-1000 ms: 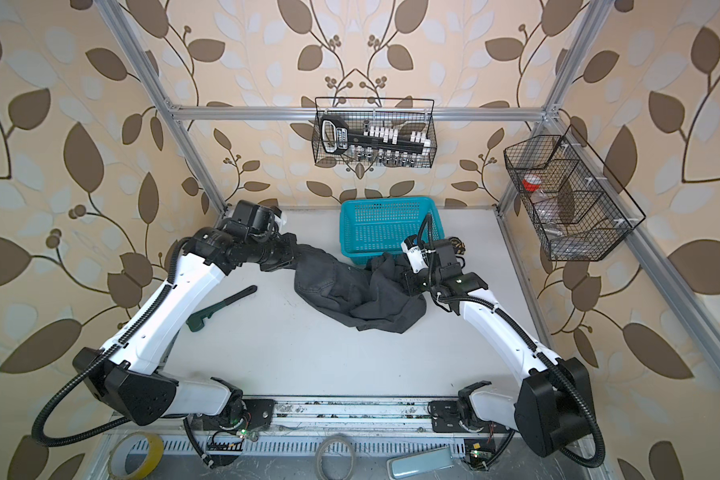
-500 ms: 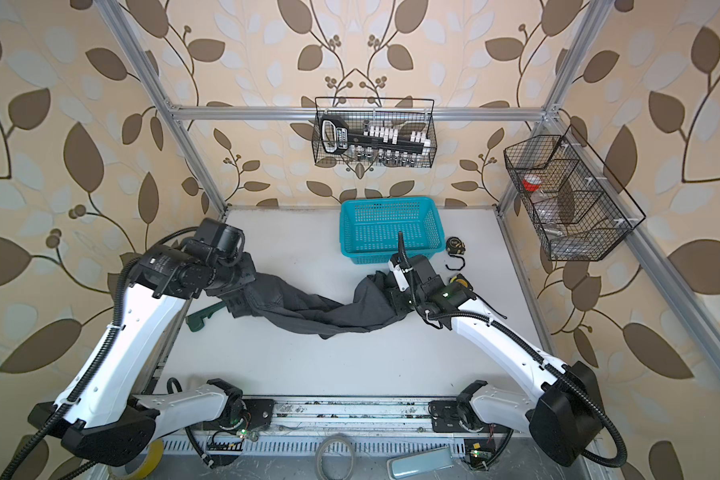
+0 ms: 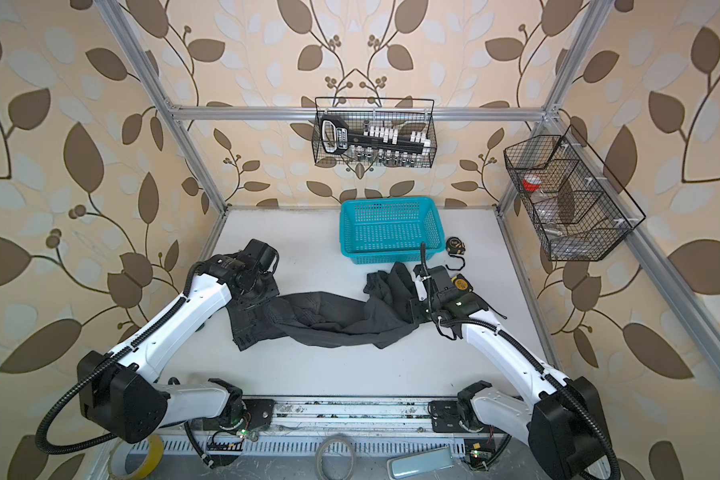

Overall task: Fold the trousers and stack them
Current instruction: 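Pull the trousers apart with both grippers, stretching them flat across the table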

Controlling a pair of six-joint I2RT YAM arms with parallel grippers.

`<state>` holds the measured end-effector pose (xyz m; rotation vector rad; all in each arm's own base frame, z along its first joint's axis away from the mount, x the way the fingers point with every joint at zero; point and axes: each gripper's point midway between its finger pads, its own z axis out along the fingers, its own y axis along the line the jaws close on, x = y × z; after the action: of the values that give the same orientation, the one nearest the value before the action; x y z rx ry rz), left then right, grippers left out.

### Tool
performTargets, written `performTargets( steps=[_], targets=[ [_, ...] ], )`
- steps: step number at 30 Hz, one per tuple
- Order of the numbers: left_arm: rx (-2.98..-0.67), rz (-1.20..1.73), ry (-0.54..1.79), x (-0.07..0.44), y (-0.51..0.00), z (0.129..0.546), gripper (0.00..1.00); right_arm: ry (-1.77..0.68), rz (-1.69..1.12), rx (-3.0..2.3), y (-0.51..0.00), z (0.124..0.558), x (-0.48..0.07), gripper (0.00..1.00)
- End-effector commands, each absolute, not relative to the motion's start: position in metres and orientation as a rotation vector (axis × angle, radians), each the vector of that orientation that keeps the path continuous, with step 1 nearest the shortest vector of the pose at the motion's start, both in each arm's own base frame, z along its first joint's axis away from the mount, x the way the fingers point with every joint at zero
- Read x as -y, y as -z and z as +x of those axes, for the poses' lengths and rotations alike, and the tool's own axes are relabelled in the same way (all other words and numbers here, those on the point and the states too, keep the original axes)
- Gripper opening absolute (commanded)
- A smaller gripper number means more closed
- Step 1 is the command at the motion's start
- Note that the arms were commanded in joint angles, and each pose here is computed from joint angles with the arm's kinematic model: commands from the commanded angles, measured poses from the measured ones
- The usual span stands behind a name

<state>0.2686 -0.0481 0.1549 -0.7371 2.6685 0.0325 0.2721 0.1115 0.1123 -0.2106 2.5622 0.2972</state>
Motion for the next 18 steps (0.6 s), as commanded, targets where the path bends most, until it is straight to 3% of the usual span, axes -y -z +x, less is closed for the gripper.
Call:
performTargets(
  steps=[1, 14, 18],
  targets=[
    [-2.613, -0.782, -0.087, 0.035, -0.154, 0.274, 0.03, -0.402, -0.184, -2.528, -0.115, 0.284, -0.118, 0.55],
    [-2.622, -0.757, -0.083, 0.032, -0.154, 0.266, 0.06, -0.376, -0.283, -2.504, -0.099, 0.352, -0.140, 0.54],
    [-2.628, -0.748, -0.078, 0.032, -0.158, 0.265, 0.06, -0.387, -0.283, -2.493, -0.100, 0.364, -0.144, 0.25]
  ],
)
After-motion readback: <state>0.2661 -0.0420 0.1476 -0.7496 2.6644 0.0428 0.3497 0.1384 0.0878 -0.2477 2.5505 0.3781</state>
